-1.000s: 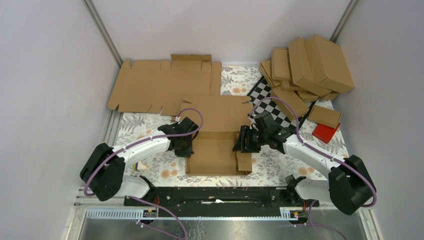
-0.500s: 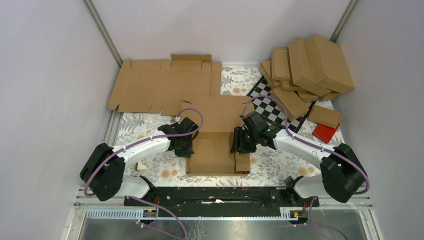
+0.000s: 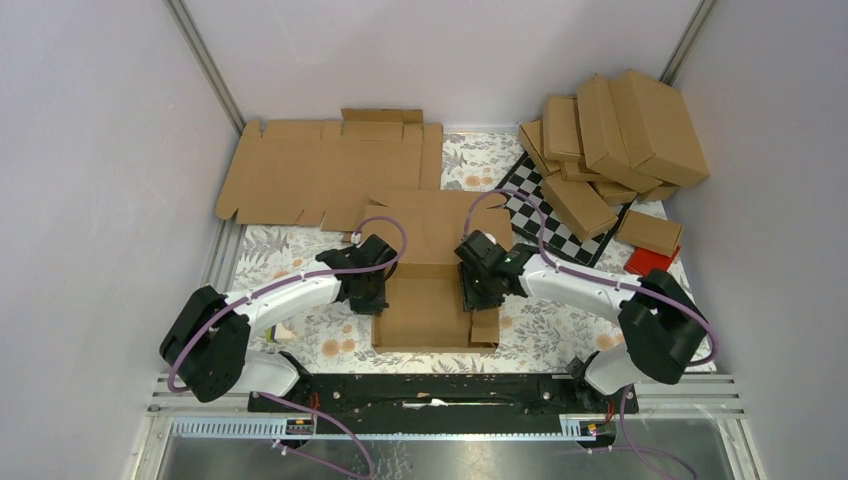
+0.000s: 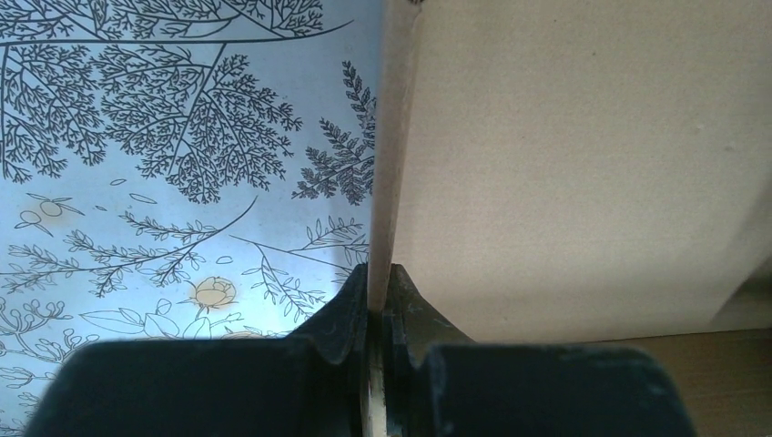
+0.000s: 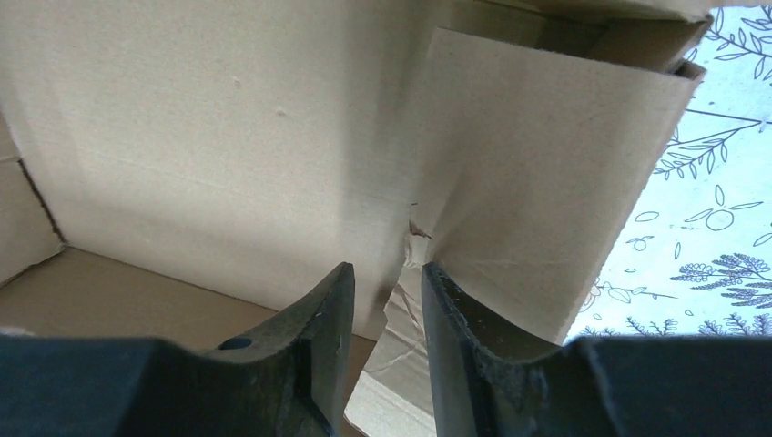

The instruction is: Fold the paper box

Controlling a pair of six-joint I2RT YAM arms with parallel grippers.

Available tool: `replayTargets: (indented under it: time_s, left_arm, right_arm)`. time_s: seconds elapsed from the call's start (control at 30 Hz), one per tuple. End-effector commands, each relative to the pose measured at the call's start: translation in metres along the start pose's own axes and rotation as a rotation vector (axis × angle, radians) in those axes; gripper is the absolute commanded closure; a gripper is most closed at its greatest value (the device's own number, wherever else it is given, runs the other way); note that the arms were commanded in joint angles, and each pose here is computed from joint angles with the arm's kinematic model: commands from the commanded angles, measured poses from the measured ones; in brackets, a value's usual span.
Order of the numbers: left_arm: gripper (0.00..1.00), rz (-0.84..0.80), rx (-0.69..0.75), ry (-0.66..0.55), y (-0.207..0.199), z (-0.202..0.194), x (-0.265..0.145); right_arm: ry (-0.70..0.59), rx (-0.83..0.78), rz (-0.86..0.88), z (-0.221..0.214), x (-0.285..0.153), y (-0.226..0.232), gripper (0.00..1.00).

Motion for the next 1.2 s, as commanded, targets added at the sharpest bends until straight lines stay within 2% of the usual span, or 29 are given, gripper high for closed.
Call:
replayTargets:
  time_s: [0.0, 0.17, 0.27, 0.37, 0.53, 0.7, 0.87, 1.0, 1.1, 1.17]
  left_arm:
    - [1.0, -0.037, -0.024, -0.086, -0.011, 0.021, -0.006]
    - [1.0, -0.029, -0.028, -0.087, -0.009, 0.019, -0.005]
    - [1.0, -0.028, -0.029, -0.087, -0.009, 0.019, -0.005]
    - [1.0, -0.027, -0.029, -0.084, -0.009, 0.019, -0.005]
    - [1.0, -0.028, -0.029, -0.082, -0.009, 0.019, -0.004]
    - [1.0, -0.044, -0.031, -0.079, -0.011, 0.018, -0.005]
    - [1.0, -0.049, -0.035, -0.08, -0.01, 0.016, -0.004]
    - [1.0, -0.057, -0.033, -0.078, -0.012, 0.015, -0.003]
    - [1.0, -0.083, -0.042, -0.097, -0.014, 0.018, -0.005]
    - [1.0, -0.109, -0.059, -0.113, -0.013, 0.021, -0.009]
  right_arm:
    - [0.011, -0.085, -0.228, -0.009, 0.002, -0.027, 0.6]
    - [-0.049, -0.147, -0.365, 0.001, -0.004, -0.038, 0.62]
    - [-0.058, -0.155, -0.371, 0.004, -0.005, -0.036, 0.63]
    - [-0.068, -0.165, -0.279, 0.01, -0.013, -0.018, 0.63]
    - [-0.089, -0.176, -0.084, 0.02, -0.037, 0.019, 0.52]
    - [-0.117, -0.154, 0.007, 0.024, -0.06, 0.029, 0.51]
    - [-0.191, -0.057, 0.079, 0.032, -0.079, 0.011, 0.52]
    - [-0.254, 0.079, 0.134, 0.046, -0.092, -0.022, 0.45]
    - [-0.311, 0.185, 0.093, 0.056, -0.095, -0.055, 0.42]
    - [-0.327, 0.239, 0.068, 0.06, -0.093, -0.073, 0.37]
Point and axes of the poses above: each gripper's point midway between its finger pads, its own x axis out along the fingers, its own y axis along the line the jaws close on, z = x × y, the point moved 4 cm from there along -x, back along the fingers, and after that the axes turned 14 degrees about x, right-handed, at the moved point
